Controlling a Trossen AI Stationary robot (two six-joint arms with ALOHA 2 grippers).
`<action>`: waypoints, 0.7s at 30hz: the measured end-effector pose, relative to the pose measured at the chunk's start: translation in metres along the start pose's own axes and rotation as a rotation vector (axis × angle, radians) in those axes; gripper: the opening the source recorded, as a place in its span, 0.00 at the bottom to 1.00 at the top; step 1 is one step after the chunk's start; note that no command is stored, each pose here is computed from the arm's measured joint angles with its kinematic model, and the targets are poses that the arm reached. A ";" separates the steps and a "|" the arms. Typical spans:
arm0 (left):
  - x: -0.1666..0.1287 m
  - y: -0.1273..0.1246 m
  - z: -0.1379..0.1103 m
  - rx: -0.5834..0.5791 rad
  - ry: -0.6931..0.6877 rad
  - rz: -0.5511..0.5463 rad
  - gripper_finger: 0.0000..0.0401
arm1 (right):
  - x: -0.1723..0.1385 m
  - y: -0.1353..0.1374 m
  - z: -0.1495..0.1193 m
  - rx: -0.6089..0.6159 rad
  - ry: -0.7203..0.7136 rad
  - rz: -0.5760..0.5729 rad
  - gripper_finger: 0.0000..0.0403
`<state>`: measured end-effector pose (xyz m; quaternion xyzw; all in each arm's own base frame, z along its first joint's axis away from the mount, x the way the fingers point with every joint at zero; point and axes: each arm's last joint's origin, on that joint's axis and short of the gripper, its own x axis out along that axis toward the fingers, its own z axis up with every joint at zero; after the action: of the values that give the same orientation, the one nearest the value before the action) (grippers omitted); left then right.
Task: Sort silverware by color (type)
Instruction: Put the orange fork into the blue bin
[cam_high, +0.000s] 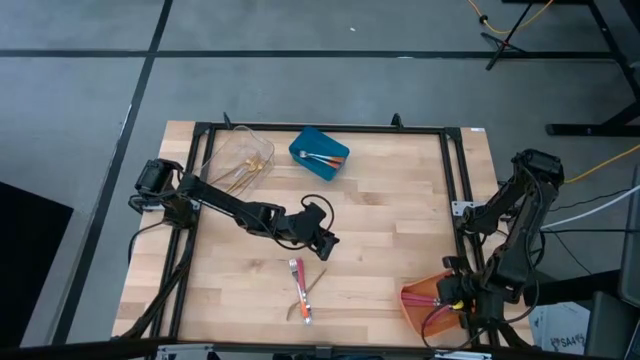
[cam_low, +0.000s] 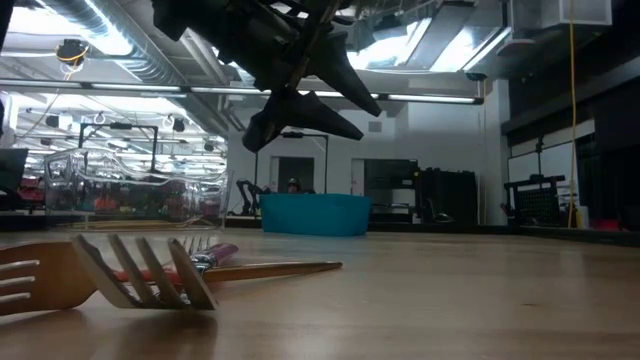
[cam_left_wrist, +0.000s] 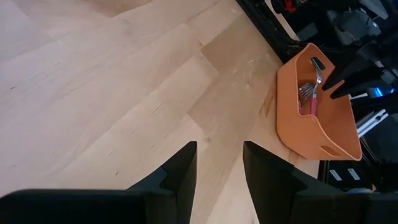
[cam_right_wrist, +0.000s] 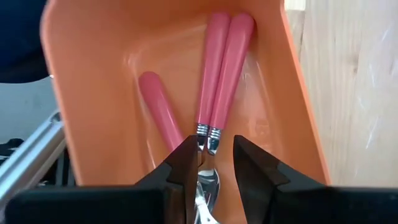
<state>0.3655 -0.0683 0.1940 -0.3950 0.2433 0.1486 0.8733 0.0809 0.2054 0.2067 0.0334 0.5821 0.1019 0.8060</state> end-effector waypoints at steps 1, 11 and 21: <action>0.000 0.000 0.000 0.005 0.000 0.000 0.31 | -0.002 0.001 0.001 0.000 0.000 0.000 0.22; 0.000 -0.002 -0.003 0.050 0.112 -0.079 0.31 | -0.030 0.009 0.015 -0.050 -0.092 -0.061 0.22; -0.004 -0.007 -0.015 -0.142 0.392 -0.191 0.31 | -0.052 0.010 0.048 -0.215 -0.288 -0.145 0.22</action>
<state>0.3608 -0.0850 0.1918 -0.4979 0.3587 0.0023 0.7896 0.1092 0.2077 0.2726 -0.0810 0.4474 0.0993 0.8851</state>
